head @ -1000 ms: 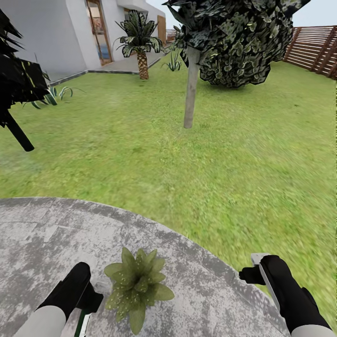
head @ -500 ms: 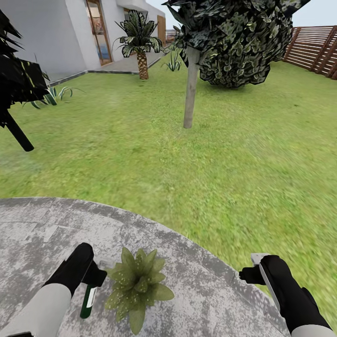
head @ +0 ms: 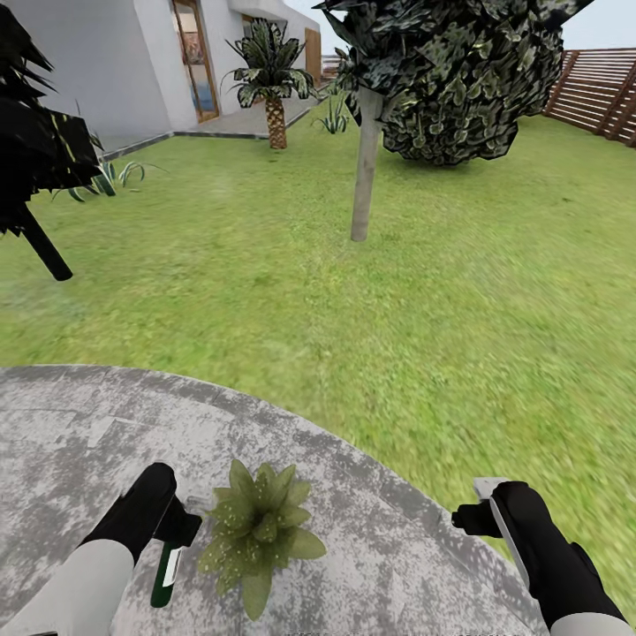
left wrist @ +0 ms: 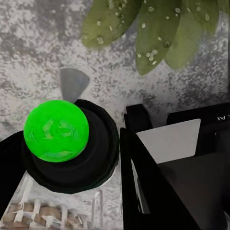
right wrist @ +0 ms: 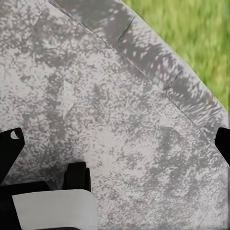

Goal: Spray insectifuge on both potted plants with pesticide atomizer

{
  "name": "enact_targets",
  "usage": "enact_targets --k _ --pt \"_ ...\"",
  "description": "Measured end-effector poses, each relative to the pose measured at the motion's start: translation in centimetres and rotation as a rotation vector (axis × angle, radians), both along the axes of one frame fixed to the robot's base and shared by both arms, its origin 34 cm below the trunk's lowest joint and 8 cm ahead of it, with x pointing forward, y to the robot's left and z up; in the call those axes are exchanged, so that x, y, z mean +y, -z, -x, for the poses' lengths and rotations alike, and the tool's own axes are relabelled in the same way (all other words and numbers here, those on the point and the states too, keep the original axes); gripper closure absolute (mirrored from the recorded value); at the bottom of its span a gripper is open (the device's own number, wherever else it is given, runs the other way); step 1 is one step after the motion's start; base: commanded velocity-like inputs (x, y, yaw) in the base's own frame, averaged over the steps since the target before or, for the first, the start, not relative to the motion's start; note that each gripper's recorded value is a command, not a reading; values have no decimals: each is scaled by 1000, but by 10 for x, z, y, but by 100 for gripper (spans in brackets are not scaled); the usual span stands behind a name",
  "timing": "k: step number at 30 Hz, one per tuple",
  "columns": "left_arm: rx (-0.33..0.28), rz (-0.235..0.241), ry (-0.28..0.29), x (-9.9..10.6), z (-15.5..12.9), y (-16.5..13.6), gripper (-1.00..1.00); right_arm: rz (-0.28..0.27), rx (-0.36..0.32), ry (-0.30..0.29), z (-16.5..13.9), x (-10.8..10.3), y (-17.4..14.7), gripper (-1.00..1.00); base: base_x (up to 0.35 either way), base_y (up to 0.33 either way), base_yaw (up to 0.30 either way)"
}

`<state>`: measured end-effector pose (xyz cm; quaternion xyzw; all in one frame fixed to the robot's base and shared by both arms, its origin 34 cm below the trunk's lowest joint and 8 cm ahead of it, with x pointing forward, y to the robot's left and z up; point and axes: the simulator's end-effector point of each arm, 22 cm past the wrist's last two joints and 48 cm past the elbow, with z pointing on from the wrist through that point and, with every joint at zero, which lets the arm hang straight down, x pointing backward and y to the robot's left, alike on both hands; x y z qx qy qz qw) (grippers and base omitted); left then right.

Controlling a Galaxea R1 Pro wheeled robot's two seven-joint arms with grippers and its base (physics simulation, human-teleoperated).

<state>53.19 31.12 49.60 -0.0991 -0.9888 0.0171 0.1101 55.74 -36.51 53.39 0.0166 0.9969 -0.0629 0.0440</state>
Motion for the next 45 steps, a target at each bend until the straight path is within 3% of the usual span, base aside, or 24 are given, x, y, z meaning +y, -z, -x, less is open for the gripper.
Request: enact_targets --k 9,14,27,45 --pt "3 2 -3 0 2 1 100 0 0 0 0 0 0 -100 -46 -46 21" --pt "32 1 -2 0 22 7 100 0 0 0 0 0 0 -100 -12 -19 117" --pt "46 0 -1 0 30 10 100 0 1 -2 0 1 0 -100 -123 -257 130" --pt "69 0 -1 0 46 14 100 0 1 -2 0 1 0 -100 0 -121 167"
